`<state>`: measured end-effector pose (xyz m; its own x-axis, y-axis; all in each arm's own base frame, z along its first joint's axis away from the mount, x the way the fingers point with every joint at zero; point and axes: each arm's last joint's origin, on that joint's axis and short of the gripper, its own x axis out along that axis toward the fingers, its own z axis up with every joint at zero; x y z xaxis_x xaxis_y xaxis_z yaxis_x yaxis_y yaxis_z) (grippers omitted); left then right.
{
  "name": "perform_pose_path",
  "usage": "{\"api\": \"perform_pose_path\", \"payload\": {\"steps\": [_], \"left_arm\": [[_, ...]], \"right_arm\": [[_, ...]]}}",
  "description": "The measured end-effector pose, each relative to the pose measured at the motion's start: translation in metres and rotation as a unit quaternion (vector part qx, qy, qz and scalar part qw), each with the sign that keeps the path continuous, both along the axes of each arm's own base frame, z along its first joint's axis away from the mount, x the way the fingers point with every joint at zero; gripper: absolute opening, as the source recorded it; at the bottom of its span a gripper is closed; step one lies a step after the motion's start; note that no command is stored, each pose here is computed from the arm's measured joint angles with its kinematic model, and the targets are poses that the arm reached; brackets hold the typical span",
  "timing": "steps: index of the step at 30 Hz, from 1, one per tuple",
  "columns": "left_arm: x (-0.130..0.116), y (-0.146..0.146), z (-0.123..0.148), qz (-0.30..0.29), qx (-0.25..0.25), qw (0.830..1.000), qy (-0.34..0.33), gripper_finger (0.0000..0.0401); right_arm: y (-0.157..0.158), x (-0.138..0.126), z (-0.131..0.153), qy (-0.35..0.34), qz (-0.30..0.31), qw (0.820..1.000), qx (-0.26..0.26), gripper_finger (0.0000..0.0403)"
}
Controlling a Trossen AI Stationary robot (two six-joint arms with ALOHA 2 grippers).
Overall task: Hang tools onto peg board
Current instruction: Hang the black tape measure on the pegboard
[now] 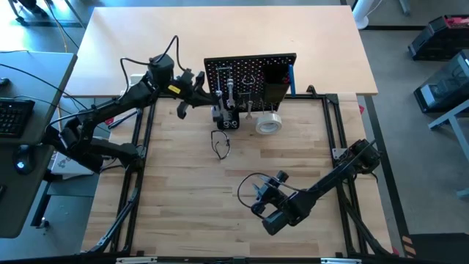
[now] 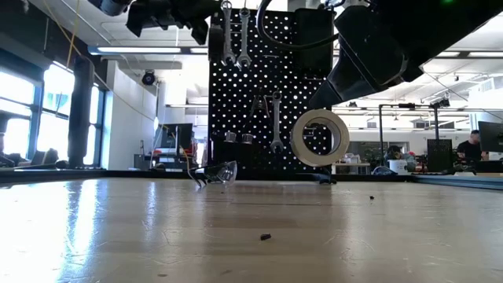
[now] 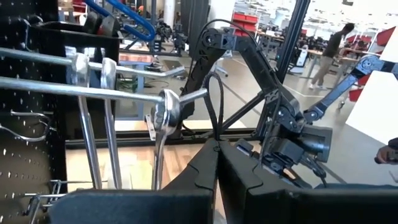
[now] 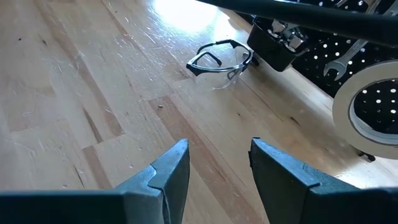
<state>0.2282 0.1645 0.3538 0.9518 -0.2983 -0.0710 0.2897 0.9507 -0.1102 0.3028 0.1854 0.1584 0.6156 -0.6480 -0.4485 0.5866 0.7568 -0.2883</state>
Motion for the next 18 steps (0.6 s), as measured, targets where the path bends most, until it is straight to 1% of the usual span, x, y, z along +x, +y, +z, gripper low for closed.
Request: {"api": "perform_pose_path", "payload": {"steps": [10, 18], "left_arm": [[0.001, 0.001, 0.003, 0.002, -0.011, 1.000, -0.010, 0.0000], [0.010, 0.010, -0.009, 0.007, -0.042, 0.999, 0.010, 0.0000]], "right_arm": [[0.000, 0.000, 0.000, 0.000, 0.000, 1.000, 0.000, 0.0163], [0.000, 0.000, 0.000, -0.002, 0.000, 1.000, 0.001, 0.0163]]}}
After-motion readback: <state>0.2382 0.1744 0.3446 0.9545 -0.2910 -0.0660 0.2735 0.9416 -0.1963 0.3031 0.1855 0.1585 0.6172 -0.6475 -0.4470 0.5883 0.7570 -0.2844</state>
